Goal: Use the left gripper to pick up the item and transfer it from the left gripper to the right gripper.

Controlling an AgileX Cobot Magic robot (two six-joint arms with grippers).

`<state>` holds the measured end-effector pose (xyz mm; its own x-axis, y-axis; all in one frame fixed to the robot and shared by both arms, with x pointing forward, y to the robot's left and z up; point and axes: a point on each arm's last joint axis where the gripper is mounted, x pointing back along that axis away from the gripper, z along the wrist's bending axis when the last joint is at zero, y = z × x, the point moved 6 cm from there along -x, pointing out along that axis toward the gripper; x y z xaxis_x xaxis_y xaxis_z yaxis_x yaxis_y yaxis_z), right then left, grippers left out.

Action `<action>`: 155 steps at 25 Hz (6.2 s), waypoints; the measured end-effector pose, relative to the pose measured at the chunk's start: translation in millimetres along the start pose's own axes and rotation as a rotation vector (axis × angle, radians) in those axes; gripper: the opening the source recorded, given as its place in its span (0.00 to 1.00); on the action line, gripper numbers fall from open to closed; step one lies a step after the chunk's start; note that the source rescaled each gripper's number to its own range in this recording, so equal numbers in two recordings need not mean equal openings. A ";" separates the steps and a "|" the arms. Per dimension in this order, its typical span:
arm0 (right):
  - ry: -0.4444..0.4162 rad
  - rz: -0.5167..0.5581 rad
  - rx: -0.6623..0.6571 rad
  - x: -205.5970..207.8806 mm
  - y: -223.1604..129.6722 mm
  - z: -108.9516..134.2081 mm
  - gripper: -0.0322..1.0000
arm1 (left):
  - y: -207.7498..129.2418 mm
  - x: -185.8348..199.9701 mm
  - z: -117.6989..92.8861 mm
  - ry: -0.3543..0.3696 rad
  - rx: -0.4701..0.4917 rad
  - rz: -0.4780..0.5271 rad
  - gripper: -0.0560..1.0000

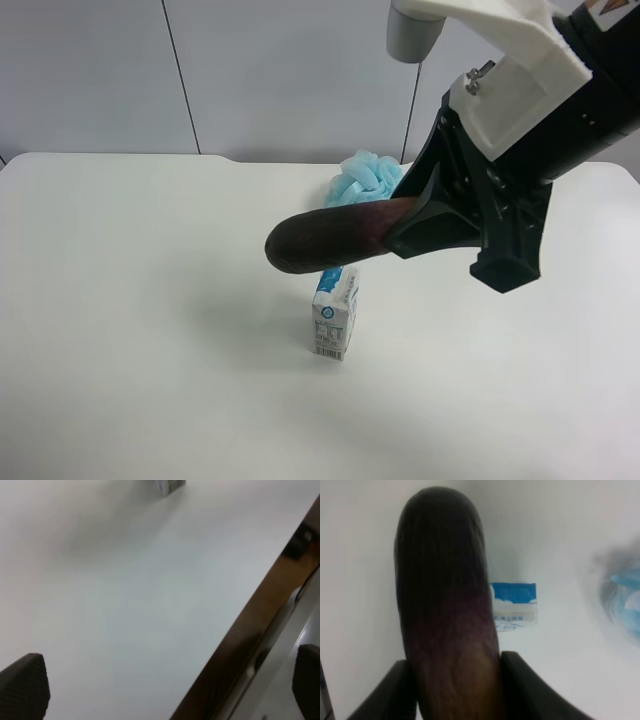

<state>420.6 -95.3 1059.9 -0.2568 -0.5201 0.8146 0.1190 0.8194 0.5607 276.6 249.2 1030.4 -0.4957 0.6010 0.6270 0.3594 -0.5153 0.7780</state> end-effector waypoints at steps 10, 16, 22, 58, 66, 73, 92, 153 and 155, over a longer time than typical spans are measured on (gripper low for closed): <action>-0.011 -0.013 -0.120 0.0 1.9 -1.8 0.04 | -10.8 9.3 5.7 0.056 0.094 -0.136 0.99; -0.011 -0.014 -0.168 0.0 1.9 -1.8 0.04 | -10.1 4.5 7.1 0.063 0.102 -0.167 0.99; -0.011 -0.015 -0.177 0.0 2.1 -1.8 0.04 | -10.1 4.5 7.1 0.063 0.102 -0.167 0.99; -0.395 0.228 -0.805 -20.3 -115.3 -109.1 0.04 | -25.6 26.1 39.8 0.782 0.550 -0.189 0.99; -0.361 0.317 -0.791 -66.0 -152.8 -97.2 0.04 | -25.6 26.1 39.8 0.782 0.550 -0.189 0.99; -0.371 0.289 -0.777 -92.6 -157.2 -109.7 0.04 | -25.6 26.1 39.8 0.782 0.550 -0.189 0.99; -0.297 0.416 -0.805 -114.4 -177.7 -99.1 0.07 | -25.6 26.1 39.8 0.782 0.550 -0.189 0.99; -0.532 0.058 -0.901 122.6 -120.9 -6.9 1.00 | -25.6 26.1 39.8 0.782 0.550 -0.189 0.99; -0.539 0.005 -0.890 128.2 -129.5 13.2 1.00 | -25.6 26.1 39.8 0.782 0.550 -0.189 0.99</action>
<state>359.6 -264.9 1089.8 -0.6228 -0.1609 0.7657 0.7298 0.2335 0.6426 285.9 302.4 1028.4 -0.8969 -0.0328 0.4410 0.4404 0.0245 0.8975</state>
